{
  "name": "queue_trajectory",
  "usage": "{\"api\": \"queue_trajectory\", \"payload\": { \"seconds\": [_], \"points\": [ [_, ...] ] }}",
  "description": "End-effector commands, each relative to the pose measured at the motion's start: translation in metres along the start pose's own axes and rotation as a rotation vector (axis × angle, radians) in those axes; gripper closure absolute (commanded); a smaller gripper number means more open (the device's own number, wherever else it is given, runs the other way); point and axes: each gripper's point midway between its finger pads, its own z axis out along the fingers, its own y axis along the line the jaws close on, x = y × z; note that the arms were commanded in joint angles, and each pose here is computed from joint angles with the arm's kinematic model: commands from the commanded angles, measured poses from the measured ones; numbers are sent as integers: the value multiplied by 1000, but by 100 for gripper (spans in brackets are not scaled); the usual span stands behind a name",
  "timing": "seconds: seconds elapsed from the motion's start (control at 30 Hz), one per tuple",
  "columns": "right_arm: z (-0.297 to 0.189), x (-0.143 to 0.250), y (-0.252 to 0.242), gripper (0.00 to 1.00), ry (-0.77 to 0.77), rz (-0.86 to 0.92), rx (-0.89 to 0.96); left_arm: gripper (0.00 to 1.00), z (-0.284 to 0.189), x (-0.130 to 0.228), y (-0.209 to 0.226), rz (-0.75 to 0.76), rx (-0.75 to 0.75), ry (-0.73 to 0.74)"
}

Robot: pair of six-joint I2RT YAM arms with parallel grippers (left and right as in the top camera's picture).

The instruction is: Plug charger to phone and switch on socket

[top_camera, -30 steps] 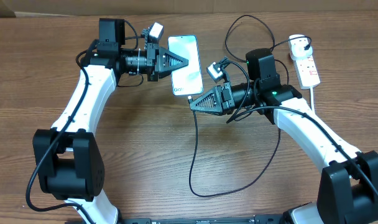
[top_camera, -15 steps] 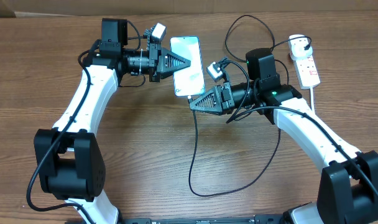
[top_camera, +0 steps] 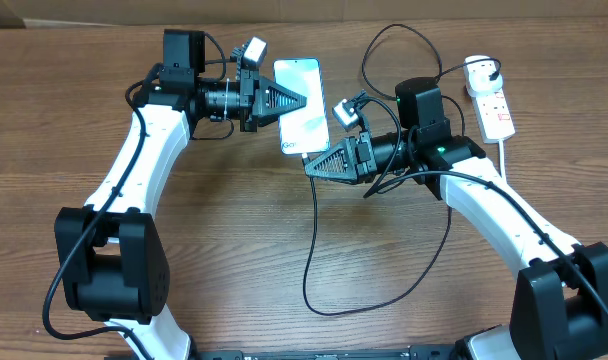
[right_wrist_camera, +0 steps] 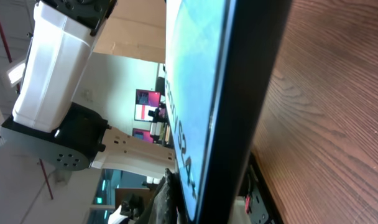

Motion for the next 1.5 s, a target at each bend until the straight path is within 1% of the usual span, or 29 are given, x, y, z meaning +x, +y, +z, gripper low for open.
{"api": "queue_trajectory", "payload": {
  "seconds": [0.0, 0.27, 0.97, 1.17, 1.47],
  "points": [
    [-2, -4, 5, 96, -20, -16, 13, 96, 2, 3, -9, 8, 30, 24],
    [-2, -10, 8, 96, -36, -37, 14, 96, 1, 4, -10, 8, 34, 25],
    [-3, -19, -4, 96, -90, -11, 76, 96, 1, 4, -10, 3, 35, 25],
    [-3, -21, -4, 96, -96, -11, 79, 96, -2, 4, -13, 4, 56, 33],
    [-4, -34, 2, 96, -141, 3, 76, 96, -4, 4, -13, 0, 55, 29]
  ]
}}
